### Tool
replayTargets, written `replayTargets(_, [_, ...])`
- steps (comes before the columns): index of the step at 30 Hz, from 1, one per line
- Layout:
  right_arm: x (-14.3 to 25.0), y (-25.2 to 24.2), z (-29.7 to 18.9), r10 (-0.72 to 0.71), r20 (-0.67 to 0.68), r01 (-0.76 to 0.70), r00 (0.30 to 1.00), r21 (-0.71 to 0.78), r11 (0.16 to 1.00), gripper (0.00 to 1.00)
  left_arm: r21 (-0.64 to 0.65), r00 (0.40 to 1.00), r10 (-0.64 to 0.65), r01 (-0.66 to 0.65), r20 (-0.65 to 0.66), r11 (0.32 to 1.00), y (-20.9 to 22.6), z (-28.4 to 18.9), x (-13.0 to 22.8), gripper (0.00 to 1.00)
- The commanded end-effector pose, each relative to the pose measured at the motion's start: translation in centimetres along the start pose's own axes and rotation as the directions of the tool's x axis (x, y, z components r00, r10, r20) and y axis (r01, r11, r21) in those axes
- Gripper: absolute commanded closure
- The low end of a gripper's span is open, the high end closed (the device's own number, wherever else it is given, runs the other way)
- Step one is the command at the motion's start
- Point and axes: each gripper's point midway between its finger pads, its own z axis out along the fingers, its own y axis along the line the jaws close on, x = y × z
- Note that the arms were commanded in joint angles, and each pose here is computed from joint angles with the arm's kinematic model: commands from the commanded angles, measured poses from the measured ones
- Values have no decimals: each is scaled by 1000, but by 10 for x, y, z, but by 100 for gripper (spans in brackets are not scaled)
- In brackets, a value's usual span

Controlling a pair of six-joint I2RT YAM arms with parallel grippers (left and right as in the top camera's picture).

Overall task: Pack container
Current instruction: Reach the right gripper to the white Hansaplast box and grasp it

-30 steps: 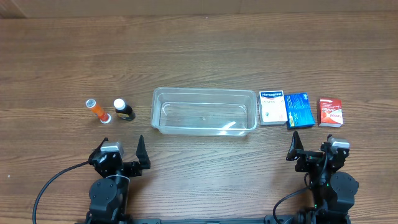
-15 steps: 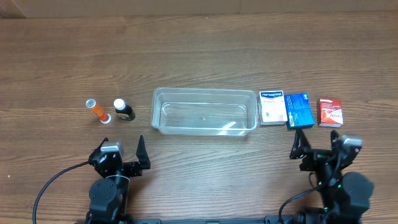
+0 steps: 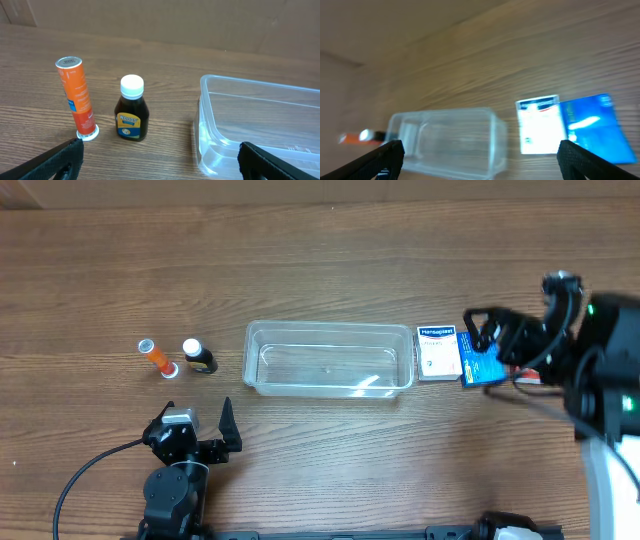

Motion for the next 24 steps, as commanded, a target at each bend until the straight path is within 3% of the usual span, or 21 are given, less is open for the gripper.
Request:
replayTargets(1, [5,-1,31,59,-106,-61,993,-12,998,0,-3,1000,16,-16,11,1000,1,0,-2,0])
replayTargets(5, [30,-41,72,130,-193,-75,973,266,961,0,-3,1000,16,-16,11,1000,1,0,-2,0])
replayTargets(8, [48,-59,97,153,-248,-47,957,388,920,0,-3,1000,16,-16,11,1000,1,0,-2,0])
replayTargets(14, [75,-85,145,199,-349,-31,916,432,901,0,-3,1000,16,-16,11,1000,1,0,-2,0])
replayTargets(24, [88,-110,178,212,-375,-10,902,474,881,0,-3,1000,16,-16,11,1000,1,0,-2,0])
